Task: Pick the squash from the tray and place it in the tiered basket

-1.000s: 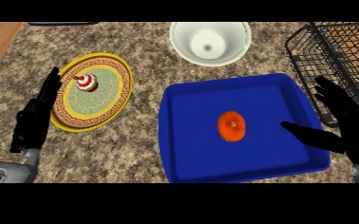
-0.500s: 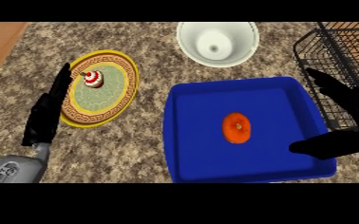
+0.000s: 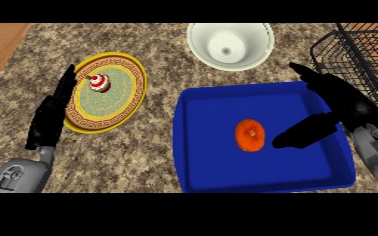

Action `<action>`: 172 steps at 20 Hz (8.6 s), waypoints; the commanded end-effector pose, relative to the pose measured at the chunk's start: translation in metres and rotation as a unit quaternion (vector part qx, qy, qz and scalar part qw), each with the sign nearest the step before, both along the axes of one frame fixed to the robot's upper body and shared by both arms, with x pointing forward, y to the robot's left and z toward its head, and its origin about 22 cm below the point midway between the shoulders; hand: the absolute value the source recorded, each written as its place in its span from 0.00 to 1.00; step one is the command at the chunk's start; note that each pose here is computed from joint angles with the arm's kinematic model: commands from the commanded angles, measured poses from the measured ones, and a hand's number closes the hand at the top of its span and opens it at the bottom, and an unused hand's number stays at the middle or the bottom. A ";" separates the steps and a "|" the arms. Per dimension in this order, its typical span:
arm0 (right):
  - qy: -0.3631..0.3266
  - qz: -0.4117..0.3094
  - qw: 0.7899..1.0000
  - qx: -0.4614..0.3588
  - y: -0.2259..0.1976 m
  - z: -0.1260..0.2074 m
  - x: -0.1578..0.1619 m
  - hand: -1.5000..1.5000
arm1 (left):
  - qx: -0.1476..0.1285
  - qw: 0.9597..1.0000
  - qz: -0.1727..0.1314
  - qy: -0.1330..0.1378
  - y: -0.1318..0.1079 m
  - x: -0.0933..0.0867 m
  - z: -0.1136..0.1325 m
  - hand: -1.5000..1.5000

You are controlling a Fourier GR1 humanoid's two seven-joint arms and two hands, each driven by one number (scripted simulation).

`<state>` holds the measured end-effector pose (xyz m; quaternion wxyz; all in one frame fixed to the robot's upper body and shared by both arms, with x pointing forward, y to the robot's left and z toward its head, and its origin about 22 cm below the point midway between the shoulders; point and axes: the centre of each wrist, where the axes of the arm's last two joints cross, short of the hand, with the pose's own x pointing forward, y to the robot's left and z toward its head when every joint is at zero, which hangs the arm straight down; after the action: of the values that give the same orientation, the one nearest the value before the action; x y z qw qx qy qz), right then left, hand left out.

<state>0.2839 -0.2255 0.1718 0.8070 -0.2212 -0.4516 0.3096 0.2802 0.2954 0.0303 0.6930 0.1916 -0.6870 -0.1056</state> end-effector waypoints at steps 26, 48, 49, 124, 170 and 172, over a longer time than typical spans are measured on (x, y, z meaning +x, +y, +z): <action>0.077 0.011 0.987 -0.139 0.061 -0.056 -0.020 0.00 | 0.002 1.000 -0.001 0.004 -0.002 0.004 0.019 0.50; 0.128 0.006 0.984 -0.127 0.086 -0.109 0.010 0.00 | -0.005 1.000 -0.004 0.002 -0.011 -0.002 0.004 0.50; 0.137 0.016 0.981 -0.135 0.070 -0.093 0.000 0.00 | 0.000 1.000 0.009 0.000 0.015 -0.003 0.006 0.50; -0.019 -0.639 0.578 -0.507 -0.137 0.094 0.166 1.00 | 0.000 1.000 -0.028 -0.009 -0.020 0.021 0.010 0.50; -0.224 -0.770 0.553 -0.227 -0.125 0.115 0.105 0.00 | 0.003 1.000 0.024 0.013 0.010 -0.006 -0.001 0.50; -0.221 -0.766 0.557 -0.231 -0.110 0.096 0.096 0.00 | 0.005 1.000 0.023 0.014 0.011 -0.016 -0.004 0.50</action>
<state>0.3926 -0.3587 0.2587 0.5134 -0.7713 -0.2323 -0.2959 0.2717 0.3046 0.0283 0.7014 0.2051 -0.6759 -0.0958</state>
